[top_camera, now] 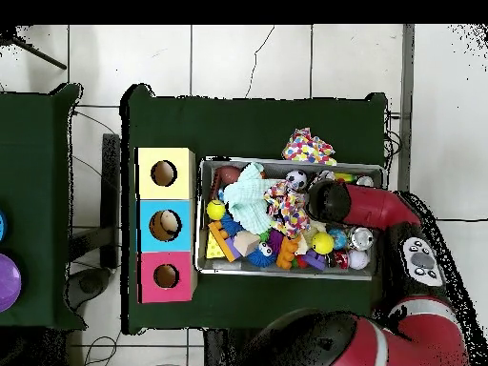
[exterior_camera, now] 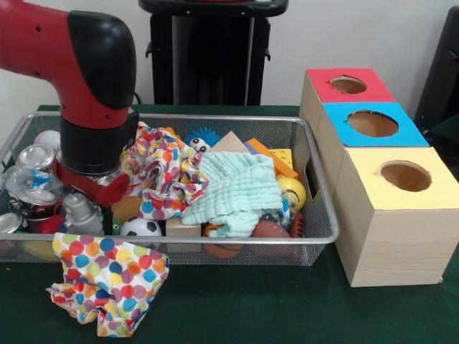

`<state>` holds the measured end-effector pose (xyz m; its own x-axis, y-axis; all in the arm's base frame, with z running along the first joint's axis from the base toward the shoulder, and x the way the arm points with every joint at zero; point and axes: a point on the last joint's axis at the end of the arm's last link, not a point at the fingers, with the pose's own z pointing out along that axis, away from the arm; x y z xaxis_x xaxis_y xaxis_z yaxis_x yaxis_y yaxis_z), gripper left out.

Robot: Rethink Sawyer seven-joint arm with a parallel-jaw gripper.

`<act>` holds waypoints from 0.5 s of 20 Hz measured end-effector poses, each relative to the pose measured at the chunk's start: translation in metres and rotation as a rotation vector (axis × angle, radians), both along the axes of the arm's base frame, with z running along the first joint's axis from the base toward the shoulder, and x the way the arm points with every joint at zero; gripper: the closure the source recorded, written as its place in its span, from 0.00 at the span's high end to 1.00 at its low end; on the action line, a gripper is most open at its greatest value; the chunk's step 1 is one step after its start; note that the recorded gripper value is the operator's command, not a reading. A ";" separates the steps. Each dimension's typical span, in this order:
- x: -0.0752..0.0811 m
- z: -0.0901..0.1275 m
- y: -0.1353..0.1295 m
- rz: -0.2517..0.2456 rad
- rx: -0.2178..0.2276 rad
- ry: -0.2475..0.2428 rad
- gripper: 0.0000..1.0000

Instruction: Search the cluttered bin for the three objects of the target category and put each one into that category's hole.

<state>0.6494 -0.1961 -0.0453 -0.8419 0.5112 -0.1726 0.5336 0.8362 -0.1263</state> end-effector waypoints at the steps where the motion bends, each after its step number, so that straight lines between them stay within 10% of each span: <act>1: 0.002 0.002 0.003 0.023 -0.029 0.007 1.00; 10: 0.008 -0.001 -0.006 0.032 -0.095 0.092 1.00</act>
<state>0.6570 -0.2023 -0.0466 -0.8723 0.4686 -0.1399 0.4890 0.8348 -0.2528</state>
